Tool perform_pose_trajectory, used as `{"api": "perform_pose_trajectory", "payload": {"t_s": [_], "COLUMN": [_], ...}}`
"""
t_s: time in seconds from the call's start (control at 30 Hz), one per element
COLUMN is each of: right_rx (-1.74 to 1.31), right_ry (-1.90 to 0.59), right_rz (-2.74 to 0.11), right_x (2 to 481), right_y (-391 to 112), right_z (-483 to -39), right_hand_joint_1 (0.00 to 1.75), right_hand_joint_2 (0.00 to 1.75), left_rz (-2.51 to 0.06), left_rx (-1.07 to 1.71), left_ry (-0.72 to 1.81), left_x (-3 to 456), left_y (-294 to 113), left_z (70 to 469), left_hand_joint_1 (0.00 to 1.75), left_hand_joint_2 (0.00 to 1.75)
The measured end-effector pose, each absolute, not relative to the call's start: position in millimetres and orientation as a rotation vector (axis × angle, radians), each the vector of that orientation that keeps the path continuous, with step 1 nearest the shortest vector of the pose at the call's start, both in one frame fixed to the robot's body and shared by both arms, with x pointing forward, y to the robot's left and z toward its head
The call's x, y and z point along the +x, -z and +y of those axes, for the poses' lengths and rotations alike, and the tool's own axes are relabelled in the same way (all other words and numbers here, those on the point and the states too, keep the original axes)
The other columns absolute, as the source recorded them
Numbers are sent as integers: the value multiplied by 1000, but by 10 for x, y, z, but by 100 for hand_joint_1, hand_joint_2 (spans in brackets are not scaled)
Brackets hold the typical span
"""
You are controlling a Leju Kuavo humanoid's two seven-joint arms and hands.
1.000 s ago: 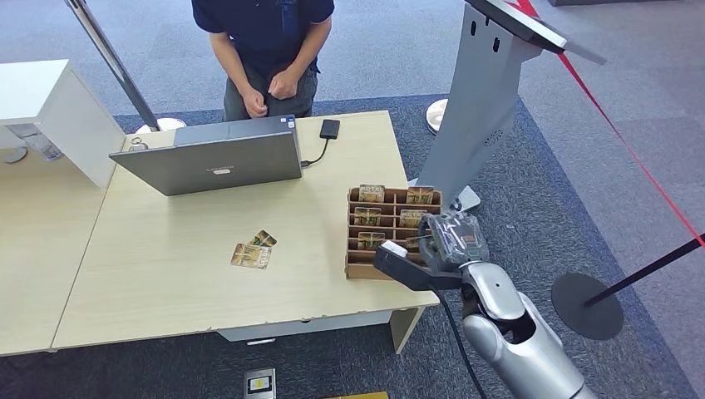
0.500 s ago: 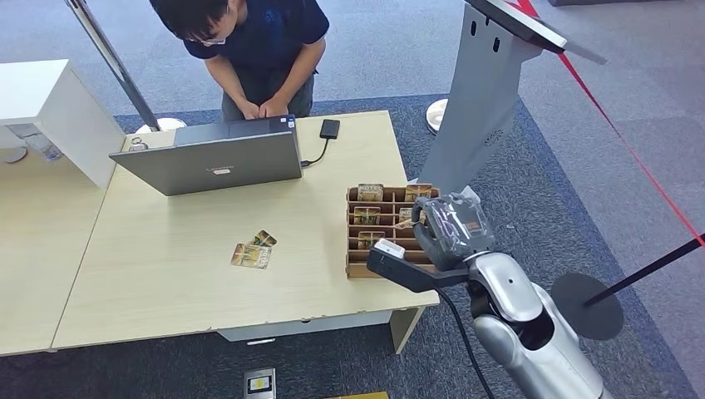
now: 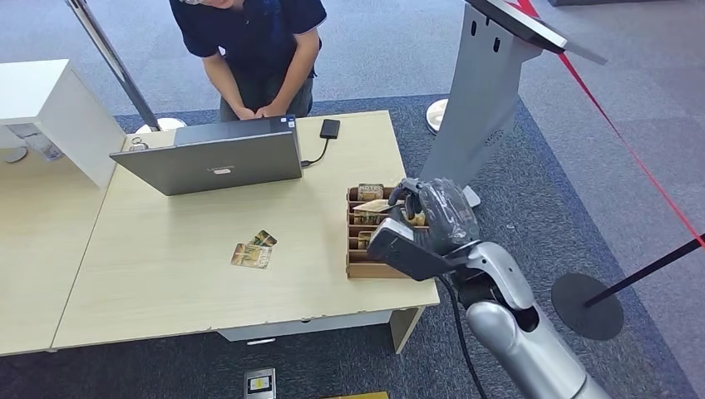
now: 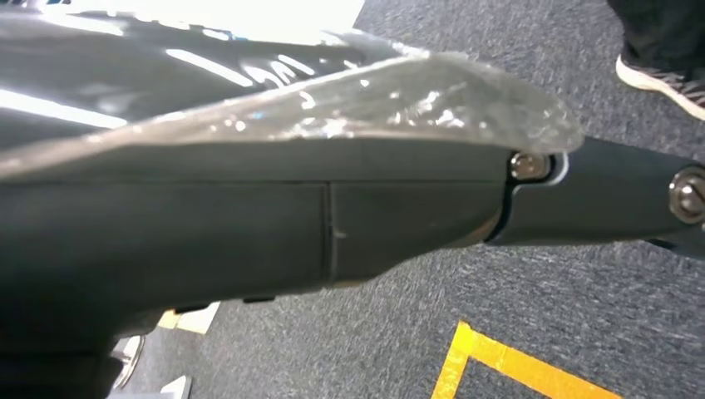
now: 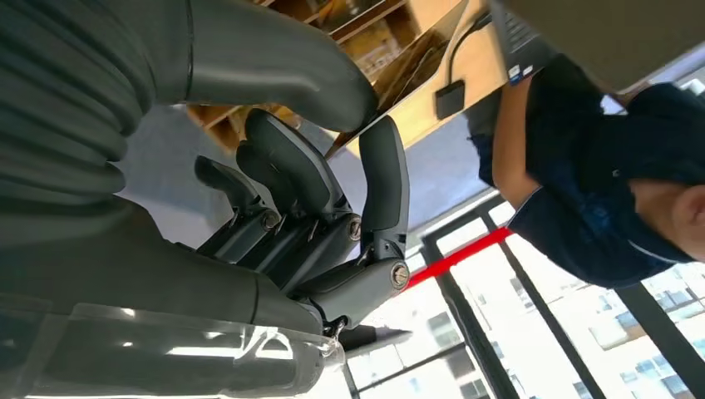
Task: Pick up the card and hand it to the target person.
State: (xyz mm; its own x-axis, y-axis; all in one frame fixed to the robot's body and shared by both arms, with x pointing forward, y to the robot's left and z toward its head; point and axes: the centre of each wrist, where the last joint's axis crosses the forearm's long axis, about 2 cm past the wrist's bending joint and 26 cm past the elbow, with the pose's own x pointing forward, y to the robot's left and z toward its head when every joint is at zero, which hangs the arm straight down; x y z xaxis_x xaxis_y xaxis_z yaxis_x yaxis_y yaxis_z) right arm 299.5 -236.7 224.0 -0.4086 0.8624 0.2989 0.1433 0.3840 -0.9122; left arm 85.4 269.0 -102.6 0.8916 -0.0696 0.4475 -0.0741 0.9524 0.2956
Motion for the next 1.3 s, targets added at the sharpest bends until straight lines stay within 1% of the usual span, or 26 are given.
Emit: {"api": "perform_pose_trajectory", "payload": {"t_s": [0.33, 0.47, 0.63, 0.67, 0.7, 0.73, 0.8, 0.83, 0.87, 0.9, 0.97, 1.1, 1.3], "right_rx": [-605, -542, -534, -535, -537, -540, -547, -551, -552, -553, -552, -550, -558], "right_ry": [-936, -929, -955, -960, -966, -970, -974, -973, -973, -972, -970, -960, -935], "right_rz": [-1862, -1841, -1793, -1786, -1779, -1774, -1766, -1762, -1757, -1753, -1748, -1739, -1731], "right_x": [3391, 3545, 3696, 3716, 3734, 3749, 3776, 3788, 3798, 3805, 3810, 3812, 3801], "right_y": [-1916, -1822, -1734, -1721, -1711, -1702, -1688, -1684, -1678, -1673, -1659, -1627, -1565], "right_z": [-2000, -1802, -1563, -1521, -1483, -1445, -1380, -1352, -1326, -1303, -1257, -1196, -1179], "right_hand_joint_1": [175, 174, 172, 164, 151, 130, 59, 28, 6, 0, 0, 0, 0], "right_hand_joint_2": [175, 175, 175, 175, 175, 175, 175, 175, 175, 175, 175, 0, 0], "left_rz": [-479, -468, -463, -463, -463, -464, -466, -467, -469, -470, -471, -472, -467], "left_rx": [308, 314, 322, 323, 324, 324, 325, 326, 327, 327, 328, 330, 334], "left_ry": [37, 41, 48, 49, 51, 52, 54, 56, 57, 59, 61, 62, 58], "left_x": [872, 879, 877, 877, 877, 876, 874, 873, 873, 873, 872, 870, 861], "left_y": [1022, 1020, 1019, 1019, 1019, 1020, 1020, 1020, 1020, 1020, 1020, 1020, 1022], "left_z": [2682, 2682, 2681, 2680, 2680, 2680, 2680, 2680, 2679, 2679, 2678, 2678, 2679], "left_hand_joint_1": [0, 0, 0, 0, 0, 0, 0, 0, 0, 0, 0, 0, 0], "left_hand_joint_2": [0, 0, 0, 0, 0, 0, 0, 0, 0, 0, 0, 0, 0]}}
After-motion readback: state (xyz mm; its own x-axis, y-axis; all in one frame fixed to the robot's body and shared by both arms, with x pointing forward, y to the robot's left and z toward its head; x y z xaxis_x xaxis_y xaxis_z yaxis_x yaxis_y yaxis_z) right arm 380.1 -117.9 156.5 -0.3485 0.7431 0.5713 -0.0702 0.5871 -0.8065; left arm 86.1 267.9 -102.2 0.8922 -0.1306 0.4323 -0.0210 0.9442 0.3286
